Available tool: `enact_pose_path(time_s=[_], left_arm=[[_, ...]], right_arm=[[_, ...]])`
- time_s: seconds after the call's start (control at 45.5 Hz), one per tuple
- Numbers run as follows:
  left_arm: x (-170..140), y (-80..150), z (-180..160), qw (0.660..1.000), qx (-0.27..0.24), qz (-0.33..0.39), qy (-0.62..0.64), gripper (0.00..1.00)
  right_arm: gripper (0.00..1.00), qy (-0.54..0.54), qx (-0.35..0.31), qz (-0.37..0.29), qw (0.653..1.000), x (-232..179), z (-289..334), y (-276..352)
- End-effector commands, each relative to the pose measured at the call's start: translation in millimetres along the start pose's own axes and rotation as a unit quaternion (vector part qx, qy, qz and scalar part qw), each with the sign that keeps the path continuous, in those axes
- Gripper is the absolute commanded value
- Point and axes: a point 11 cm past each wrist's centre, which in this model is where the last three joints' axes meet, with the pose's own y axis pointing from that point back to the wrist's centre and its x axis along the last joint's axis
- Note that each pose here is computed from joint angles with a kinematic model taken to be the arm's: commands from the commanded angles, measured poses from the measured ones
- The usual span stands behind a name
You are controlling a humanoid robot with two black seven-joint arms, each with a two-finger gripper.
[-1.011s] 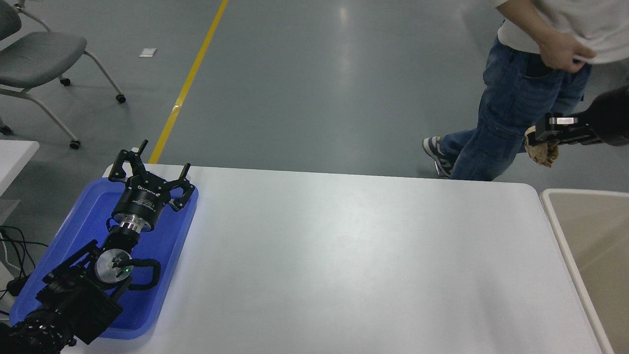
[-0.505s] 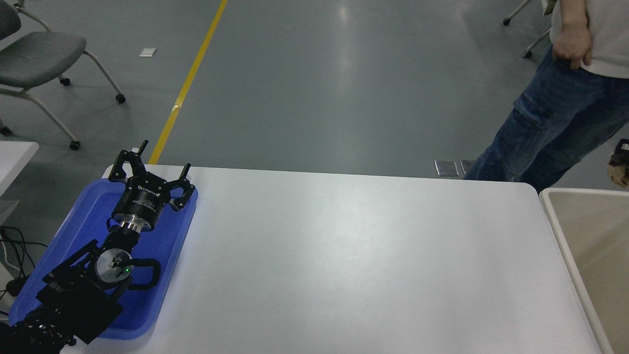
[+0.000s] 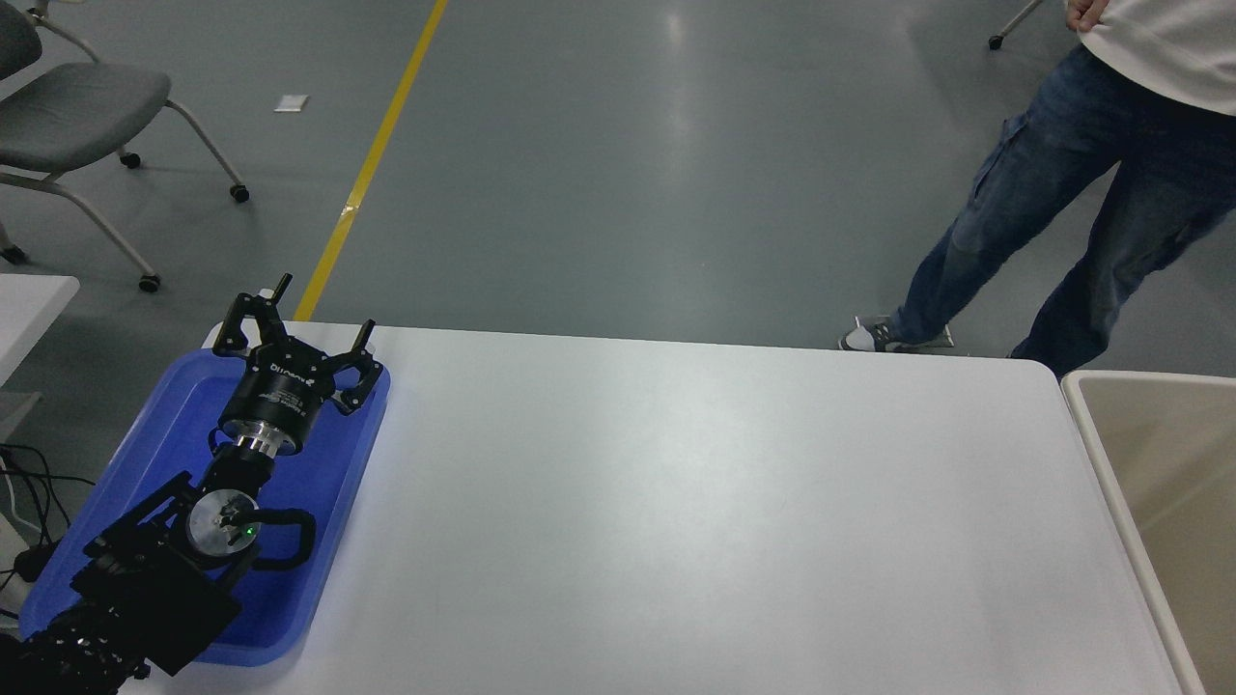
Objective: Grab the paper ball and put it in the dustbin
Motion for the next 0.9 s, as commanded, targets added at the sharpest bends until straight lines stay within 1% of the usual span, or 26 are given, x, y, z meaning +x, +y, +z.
enact_pose_path(time_s=[0.0,0.066,0.088,0.132,0.154,0.22,0.286,0.308,0.44,0.505,0.703,0.835,0.879], left_arm=[[0,0,0,1.0,0.0,0.0,0.0,1.0],[0,0,0,1.0,0.0,0.0,0.0,1.0],[0,0,0,1.0,0.0,0.0,0.0,1.0],[0,0,0,1.0,0.0,0.0,0.0,1.0],[0,0,0,1.0,0.001,0.0,0.0,1.0],[0,0,0,1.0,0.0,0.0,0.0,1.0],[0,0,0,1.0,0.0,0.0,0.0,1.0],[0,0,0,1.0,0.0,0.0,0.0,1.0],[0,0,0,1.0,0.0,0.0,0.0,1.0],[0,0,0,1.0,0.0,0.0,0.0,1.0],[0,0,0,1.0,0.001,0.0,0.0,1.0],[0,0,0,1.0,0.0,0.0,0.0,1.0],[0,0,0,1.0,0.0,0.0,0.0,1.0]], right_arm=[[0.0,-0.028,-0.01,0.011,0.999,-36,7,-5],[0.0,-0.034,-0.008,0.012,0.999,-36,6,-5],[0.08,-0.035,-0.008,0.014,0.999,-35,6,-5],[0.31,-0.039,-0.007,0.021,0.999,-32,4,-5],[0.39,-0.042,-0.004,0.023,0.999,-30,2,-5],[0.56,-0.047,-0.004,0.03,0.998,-27,3,-5],[0.84,-0.048,-0.003,0.038,0.998,-23,2,-5],[0.9,-0.047,-0.002,0.043,0.998,-22,1,-5],[0.99,-0.04,-0.004,0.077,0.996,-11,2,-4],[0.99,-0.039,-0.003,0.074,0.996,-16,0,-5],[1.0,-0.048,0.006,0.078,0.996,-7,-9,-5],[1.0,-0.056,0.024,0.083,0.995,-2,-30,-7],[1.0,-0.062,0.039,0.088,0.993,3,-45,-7]])
